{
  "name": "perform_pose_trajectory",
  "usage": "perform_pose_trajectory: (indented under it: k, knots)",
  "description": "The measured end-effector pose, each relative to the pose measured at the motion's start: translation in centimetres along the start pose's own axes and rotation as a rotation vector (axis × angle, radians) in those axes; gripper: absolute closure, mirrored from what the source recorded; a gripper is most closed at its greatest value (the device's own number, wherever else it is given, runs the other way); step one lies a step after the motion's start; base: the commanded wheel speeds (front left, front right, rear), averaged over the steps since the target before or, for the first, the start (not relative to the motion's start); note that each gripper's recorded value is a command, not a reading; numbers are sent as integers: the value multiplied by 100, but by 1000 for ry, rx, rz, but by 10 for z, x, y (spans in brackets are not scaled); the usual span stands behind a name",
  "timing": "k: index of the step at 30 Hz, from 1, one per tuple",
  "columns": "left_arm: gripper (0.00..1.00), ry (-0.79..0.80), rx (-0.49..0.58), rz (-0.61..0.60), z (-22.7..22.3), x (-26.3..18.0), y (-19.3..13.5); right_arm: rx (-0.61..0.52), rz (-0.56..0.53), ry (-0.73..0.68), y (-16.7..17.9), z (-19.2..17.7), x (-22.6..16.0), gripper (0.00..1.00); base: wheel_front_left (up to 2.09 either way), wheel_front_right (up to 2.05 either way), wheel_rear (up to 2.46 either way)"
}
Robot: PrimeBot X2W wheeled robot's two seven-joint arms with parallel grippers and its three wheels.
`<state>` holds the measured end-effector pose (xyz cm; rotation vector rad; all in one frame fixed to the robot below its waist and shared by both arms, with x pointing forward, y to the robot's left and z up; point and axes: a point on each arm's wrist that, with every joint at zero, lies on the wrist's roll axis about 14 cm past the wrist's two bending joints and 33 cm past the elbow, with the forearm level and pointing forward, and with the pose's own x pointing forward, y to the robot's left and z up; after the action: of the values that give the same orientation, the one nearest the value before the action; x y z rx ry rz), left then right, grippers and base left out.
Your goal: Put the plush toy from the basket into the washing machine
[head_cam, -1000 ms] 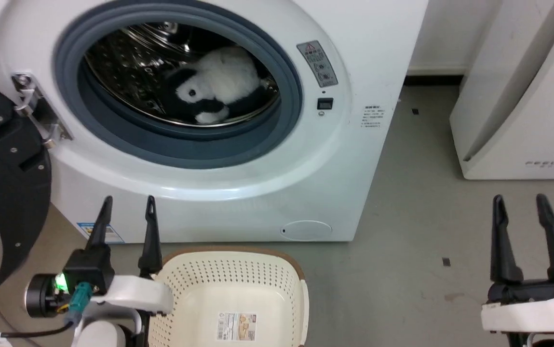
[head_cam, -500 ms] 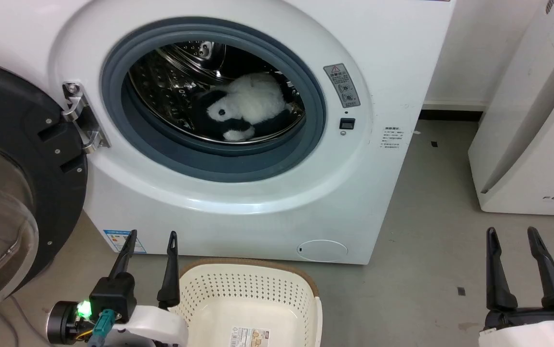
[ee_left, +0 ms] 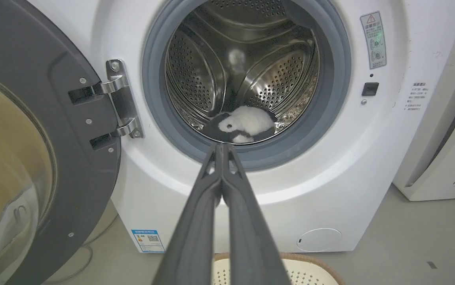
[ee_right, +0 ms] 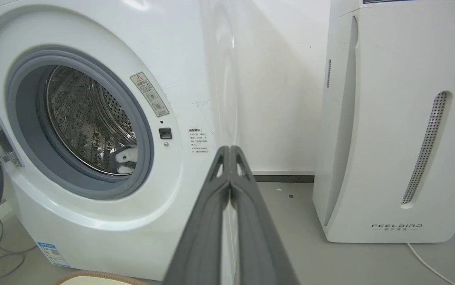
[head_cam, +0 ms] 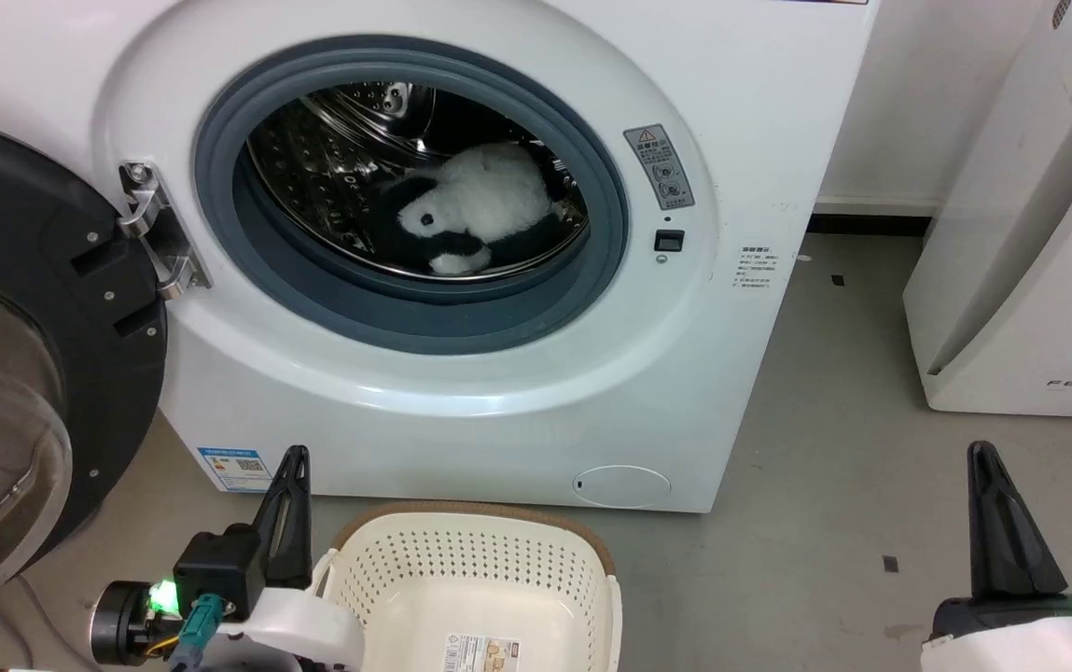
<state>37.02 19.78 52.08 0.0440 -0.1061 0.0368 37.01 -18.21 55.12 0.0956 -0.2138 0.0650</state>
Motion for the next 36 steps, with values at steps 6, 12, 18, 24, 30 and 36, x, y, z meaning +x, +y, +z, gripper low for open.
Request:
perform_pose_trajectory:
  k: [6,12,18,24,30,36]
  knots:
    - [100,4,-1,-3,1,1,-1,-2,2,11,1,-1,-1,100,0,0,0]
    - [100,7,-1,-6,2,2,-2,-8,7,28,2,-4,-1,100,0,0,0]
    - [100,7,-2,-9,4,3,-3,-15,12,42,4,-6,-2,100,0,0,0]
    - [100,12,-2,-13,5,4,-5,-19,14,51,4,-7,-1,100,0,0,0]
    - [100,16,-2,-16,6,5,-6,-31,19,64,5,-8,-2,100,0,0,0]
    - [100,23,-4,-18,5,4,-7,-38,23,78,6,-10,-3,100,0,0,0]
